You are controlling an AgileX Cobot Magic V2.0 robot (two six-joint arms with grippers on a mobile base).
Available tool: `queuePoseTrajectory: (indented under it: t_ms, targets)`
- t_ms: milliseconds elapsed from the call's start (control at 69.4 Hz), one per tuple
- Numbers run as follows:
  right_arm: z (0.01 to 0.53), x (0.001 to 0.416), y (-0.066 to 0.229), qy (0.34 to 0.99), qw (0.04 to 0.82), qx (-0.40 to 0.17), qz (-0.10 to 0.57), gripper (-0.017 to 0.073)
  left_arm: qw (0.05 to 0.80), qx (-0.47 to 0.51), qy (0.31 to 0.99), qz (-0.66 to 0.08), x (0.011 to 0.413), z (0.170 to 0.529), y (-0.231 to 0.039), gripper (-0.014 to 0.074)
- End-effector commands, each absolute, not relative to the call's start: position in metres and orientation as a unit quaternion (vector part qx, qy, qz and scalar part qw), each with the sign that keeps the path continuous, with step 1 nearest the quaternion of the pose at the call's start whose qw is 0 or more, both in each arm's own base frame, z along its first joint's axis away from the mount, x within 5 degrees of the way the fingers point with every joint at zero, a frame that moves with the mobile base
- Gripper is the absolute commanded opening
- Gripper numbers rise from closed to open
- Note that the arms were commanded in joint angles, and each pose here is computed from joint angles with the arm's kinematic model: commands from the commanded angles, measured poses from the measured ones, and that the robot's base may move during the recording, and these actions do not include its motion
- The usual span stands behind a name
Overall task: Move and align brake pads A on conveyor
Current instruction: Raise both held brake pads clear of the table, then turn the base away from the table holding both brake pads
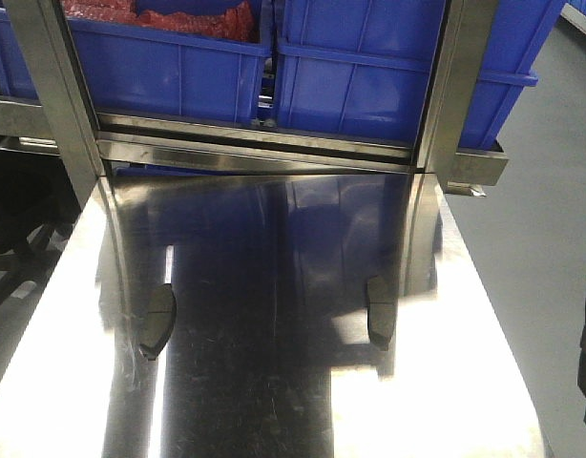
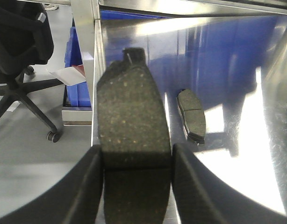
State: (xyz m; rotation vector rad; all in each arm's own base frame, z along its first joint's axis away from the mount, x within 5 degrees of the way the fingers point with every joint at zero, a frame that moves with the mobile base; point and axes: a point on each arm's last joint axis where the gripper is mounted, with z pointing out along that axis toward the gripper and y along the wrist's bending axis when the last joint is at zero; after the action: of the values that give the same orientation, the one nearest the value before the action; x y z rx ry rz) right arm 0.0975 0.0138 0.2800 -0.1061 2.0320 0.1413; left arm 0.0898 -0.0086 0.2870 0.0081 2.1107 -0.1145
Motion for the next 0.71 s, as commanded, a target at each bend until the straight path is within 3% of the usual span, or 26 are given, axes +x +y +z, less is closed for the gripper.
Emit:
queuePoseTrajectory:
  t_ms: [0,692]
  targets:
    - [0.2963,0.1007,0.0126,0.820,0.569,-0.038,0.056,0.0025,0.540,-0.002,0.840,-0.057,0.0939,0.3039,-0.0094,-0.0008]
    - [0.2963,0.1006,0.0129,0.820,0.569,-0.036,0.058,0.0025,0.540,-0.002,0.840,-0.057,0.0939,0.3039,-0.0094,-0.0008]
